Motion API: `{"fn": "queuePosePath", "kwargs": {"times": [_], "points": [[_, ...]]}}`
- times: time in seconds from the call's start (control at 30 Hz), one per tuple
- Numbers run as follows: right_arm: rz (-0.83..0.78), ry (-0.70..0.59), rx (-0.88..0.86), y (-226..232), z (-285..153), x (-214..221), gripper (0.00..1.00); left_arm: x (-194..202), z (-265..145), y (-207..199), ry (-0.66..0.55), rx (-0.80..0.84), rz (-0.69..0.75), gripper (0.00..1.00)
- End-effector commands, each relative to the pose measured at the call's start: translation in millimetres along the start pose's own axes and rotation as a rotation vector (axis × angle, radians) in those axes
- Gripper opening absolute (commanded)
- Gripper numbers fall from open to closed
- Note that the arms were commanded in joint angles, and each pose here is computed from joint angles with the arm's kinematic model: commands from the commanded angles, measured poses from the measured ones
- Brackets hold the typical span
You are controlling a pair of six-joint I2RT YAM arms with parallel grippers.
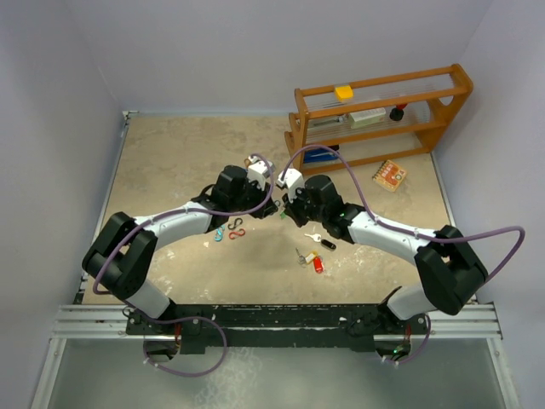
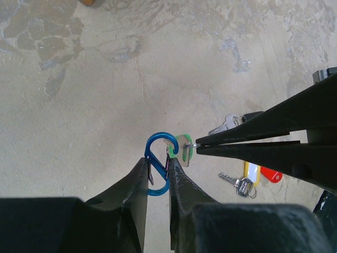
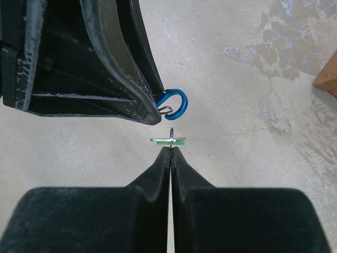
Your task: Put the keys on the keyring
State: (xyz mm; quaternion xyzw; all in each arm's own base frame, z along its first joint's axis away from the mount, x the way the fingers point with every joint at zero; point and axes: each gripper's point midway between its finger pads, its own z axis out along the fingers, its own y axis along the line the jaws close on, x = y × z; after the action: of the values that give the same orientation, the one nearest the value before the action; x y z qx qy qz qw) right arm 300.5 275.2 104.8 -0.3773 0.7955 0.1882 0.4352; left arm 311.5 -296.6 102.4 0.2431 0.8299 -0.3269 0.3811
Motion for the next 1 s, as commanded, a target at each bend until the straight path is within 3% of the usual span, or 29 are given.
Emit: {"fn": "queuePosePath", "kwargs": {"times": [0.0, 0.97], "points": [[-0.029, -0.077, -0.021, 2.3, -4.8, -19.0, 0.00, -23.7, 2.3, -14.2, -0.053, 0.052, 0.038, 0.00], [-0.028, -0.090, -0.005, 0.1, -4.4, -23.2, 0.00, -17.5, 2.6, -19.8, -0.025, 0.070, 0.052, 0.00]]}}
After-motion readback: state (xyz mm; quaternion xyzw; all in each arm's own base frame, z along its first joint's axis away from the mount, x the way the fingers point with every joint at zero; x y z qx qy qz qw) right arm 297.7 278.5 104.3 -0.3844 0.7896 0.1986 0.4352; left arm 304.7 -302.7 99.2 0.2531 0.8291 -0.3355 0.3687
